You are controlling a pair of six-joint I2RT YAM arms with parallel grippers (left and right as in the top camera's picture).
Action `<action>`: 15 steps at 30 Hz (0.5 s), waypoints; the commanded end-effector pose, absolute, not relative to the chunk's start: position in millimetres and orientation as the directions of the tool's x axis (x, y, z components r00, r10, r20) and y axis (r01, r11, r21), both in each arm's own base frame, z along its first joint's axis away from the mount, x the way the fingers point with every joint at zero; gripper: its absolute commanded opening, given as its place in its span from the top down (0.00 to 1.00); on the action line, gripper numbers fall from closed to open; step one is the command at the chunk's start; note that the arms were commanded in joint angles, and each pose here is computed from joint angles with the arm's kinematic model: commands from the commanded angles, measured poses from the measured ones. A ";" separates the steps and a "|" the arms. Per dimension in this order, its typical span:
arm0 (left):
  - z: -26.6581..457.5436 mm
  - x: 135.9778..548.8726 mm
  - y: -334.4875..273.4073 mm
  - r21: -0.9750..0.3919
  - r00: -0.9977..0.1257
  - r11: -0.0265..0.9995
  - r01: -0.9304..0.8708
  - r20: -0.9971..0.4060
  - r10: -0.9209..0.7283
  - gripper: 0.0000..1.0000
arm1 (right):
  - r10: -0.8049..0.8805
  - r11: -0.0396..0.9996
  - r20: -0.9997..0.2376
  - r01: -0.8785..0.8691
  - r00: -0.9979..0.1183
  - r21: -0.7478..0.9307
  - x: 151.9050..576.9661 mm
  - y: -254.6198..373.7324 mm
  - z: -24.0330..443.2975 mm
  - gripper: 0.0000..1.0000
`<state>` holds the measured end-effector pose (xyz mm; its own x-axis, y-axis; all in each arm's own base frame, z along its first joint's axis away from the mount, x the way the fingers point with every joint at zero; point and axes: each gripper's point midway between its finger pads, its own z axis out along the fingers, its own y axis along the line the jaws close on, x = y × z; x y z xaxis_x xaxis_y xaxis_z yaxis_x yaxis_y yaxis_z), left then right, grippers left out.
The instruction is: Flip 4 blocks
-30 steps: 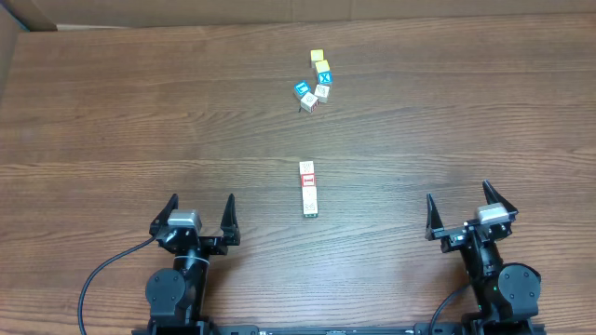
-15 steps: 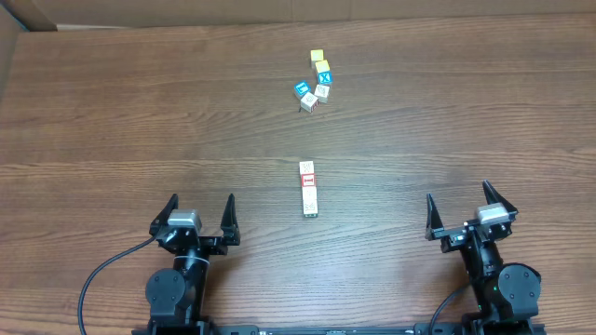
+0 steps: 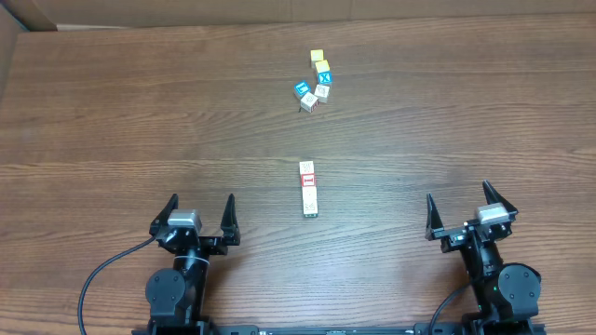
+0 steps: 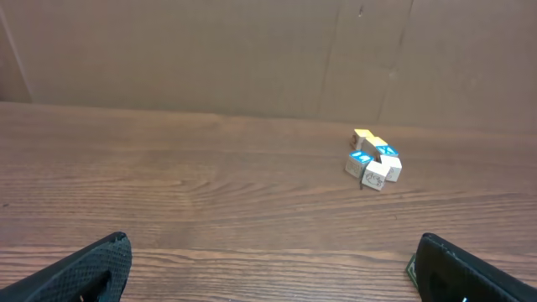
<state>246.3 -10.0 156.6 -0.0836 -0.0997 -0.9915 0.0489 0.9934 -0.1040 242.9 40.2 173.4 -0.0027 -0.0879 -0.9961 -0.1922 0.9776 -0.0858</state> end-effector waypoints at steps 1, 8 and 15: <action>156.6 246.0 -7.3 -0.085 -0.077 0.996 0.039 -0.994 -0.082 0.00 | -0.092 0.979 -0.996 -0.183 -0.001 -0.090 243.3 38.3 171.1 0.00; 156.6 246.0 -7.3 -0.085 -0.077 0.996 0.039 -0.994 -0.082 0.00 | -0.092 0.979 -0.996 -0.183 -0.001 -0.090 243.3 38.3 171.1 0.00; 156.6 246.0 -7.3 -0.085 -0.077 0.996 0.039 -0.994 -0.082 0.01 | -0.092 0.979 -0.996 -0.183 -0.001 -0.090 243.3 38.3 171.1 0.00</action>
